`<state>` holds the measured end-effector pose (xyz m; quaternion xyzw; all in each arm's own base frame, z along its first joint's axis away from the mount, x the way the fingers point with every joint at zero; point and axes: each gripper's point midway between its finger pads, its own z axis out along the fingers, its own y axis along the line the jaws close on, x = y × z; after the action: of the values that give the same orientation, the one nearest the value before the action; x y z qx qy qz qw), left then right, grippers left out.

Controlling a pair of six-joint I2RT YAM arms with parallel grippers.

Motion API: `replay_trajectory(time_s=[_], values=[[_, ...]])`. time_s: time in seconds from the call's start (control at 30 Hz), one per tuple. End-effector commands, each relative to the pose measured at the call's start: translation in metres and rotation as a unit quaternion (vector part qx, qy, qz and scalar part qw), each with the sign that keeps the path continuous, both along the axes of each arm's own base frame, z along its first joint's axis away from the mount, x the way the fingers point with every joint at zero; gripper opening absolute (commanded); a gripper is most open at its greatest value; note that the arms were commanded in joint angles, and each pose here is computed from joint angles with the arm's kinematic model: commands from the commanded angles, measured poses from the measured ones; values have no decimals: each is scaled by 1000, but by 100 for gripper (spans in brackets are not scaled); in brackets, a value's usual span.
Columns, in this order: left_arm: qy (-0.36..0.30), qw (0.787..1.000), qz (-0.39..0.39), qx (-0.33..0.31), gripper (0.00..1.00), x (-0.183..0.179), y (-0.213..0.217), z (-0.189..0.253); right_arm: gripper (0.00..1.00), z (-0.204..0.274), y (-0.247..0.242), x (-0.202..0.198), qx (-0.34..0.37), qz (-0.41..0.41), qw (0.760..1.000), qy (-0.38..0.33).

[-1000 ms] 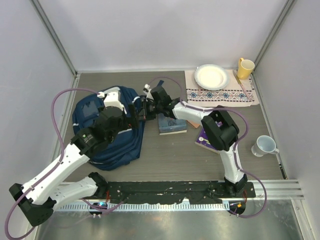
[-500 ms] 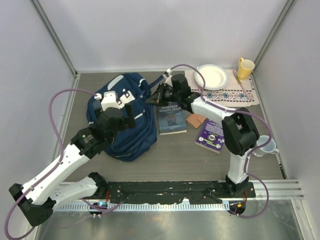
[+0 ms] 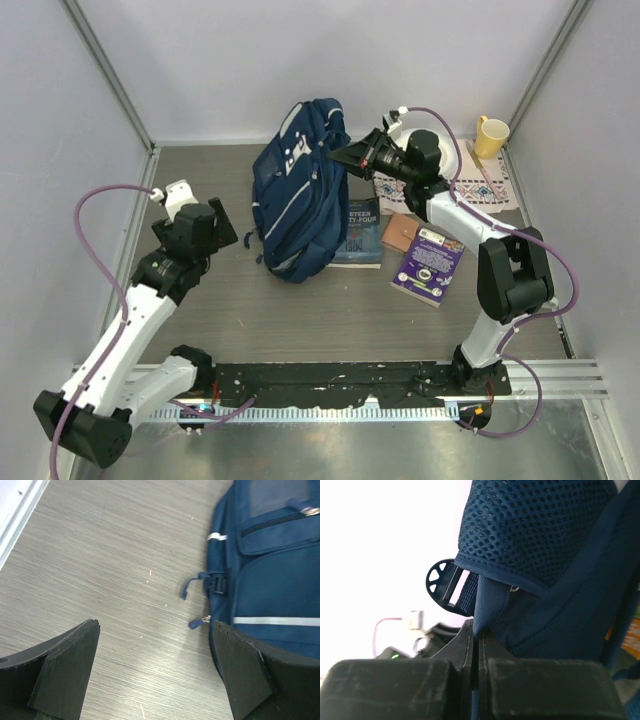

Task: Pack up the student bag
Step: Pick up the student bag at the center of the board.

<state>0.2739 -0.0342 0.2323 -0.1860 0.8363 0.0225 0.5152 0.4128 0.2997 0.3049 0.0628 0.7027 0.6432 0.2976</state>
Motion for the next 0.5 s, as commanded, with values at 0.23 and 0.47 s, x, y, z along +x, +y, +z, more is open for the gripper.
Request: replay_trajectory(time_s=[0.23,0.47], values=[[-4,998,-16,-63,100,30,-7,-11,1,170,-19,-65,154,82,967,-183],[-16,997,6,-69,100,13,3,-11,1,193,-6,-64,169,104,960,-197]])
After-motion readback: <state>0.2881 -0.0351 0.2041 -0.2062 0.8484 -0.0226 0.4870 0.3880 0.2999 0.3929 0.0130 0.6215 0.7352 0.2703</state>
